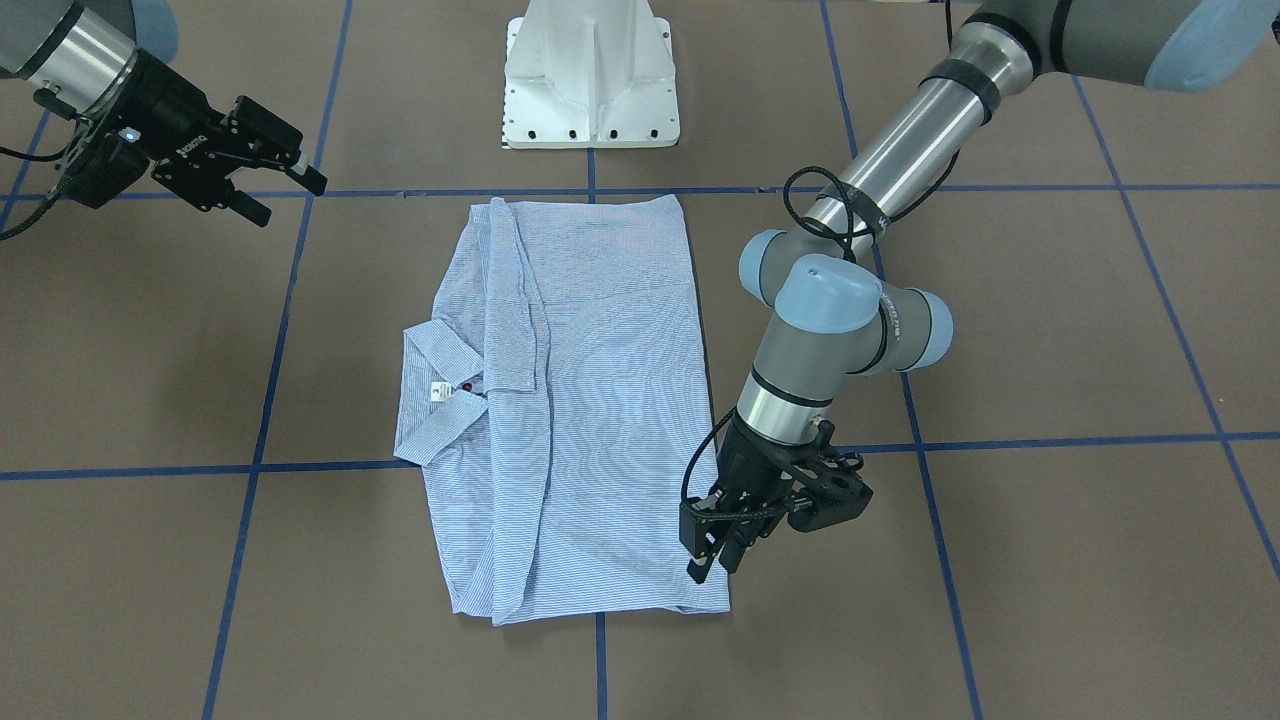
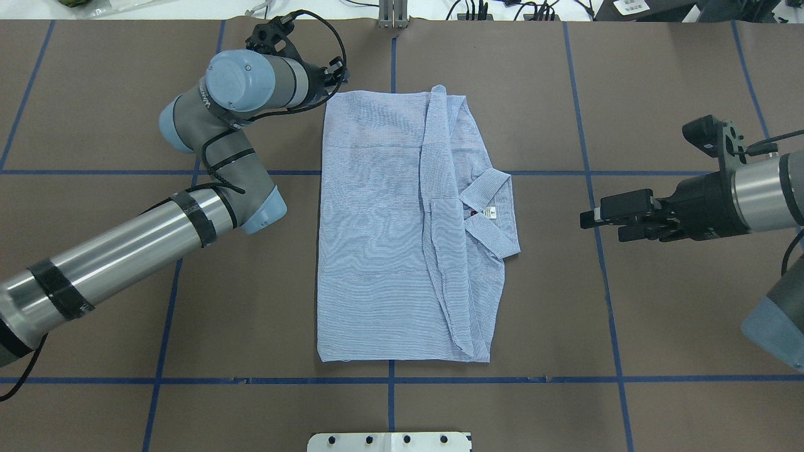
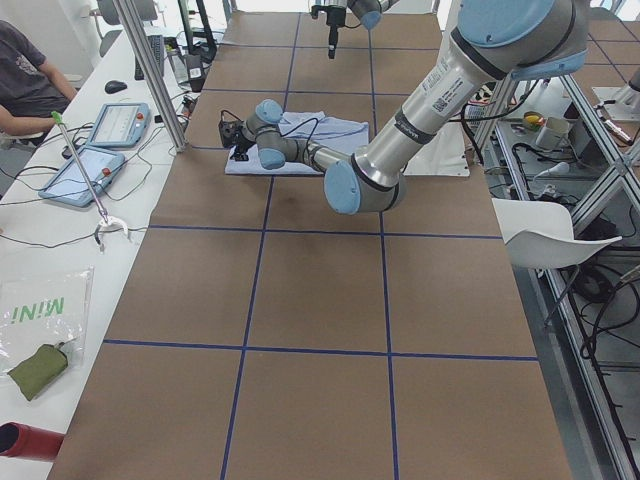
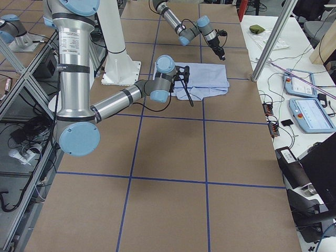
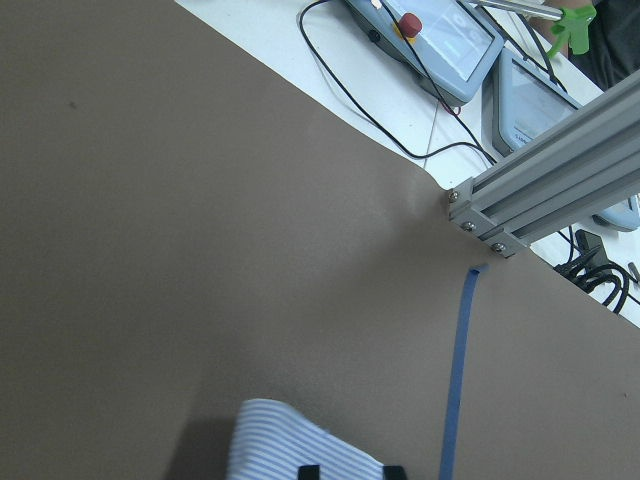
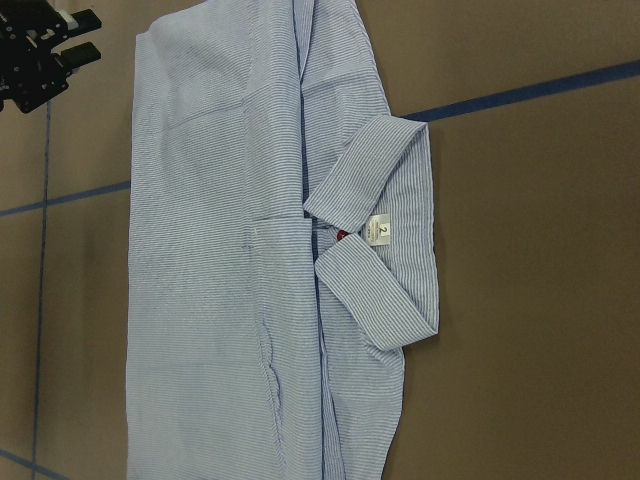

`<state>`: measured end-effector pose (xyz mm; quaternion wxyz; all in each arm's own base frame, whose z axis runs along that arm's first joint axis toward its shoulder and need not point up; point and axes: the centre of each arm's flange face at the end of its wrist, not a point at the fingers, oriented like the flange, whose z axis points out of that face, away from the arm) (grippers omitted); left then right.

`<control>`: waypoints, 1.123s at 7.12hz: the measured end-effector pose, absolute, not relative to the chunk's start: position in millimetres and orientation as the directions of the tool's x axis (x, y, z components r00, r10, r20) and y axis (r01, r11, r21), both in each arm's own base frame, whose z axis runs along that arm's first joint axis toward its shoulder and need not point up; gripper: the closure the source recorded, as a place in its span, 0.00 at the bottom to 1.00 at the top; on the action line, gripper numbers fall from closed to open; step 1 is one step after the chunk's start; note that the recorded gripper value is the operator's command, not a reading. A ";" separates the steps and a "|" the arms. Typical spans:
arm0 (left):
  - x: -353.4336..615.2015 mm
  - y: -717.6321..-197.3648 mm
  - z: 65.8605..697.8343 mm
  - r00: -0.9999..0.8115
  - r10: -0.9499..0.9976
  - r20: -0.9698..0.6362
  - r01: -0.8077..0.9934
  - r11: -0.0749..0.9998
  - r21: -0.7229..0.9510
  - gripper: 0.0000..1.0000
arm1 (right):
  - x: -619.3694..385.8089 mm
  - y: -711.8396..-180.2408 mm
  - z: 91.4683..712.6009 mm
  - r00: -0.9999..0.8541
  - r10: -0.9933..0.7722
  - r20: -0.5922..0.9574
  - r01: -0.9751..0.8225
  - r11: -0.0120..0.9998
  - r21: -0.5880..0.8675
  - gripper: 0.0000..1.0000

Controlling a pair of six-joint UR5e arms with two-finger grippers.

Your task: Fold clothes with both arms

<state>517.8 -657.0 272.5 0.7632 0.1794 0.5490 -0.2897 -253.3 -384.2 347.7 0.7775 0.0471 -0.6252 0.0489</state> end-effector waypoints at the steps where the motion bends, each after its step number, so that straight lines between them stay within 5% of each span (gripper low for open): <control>1: 512.2 -649.6 280.4 0.235 -0.238 -0.942 0.609 0.792 -0.048 0.00 | -262.0 -392.8 343.1 0.230 0.011 0.973 -0.137 0.990 0.021 0.00; 8: 358.1 -472.8 310.6 0.311 -0.188 -0.932 0.357 0.931 -0.069 0.00 | -431.7 -445.3 225.3 0.586 -0.036 0.810 -0.120 0.984 0.131 0.00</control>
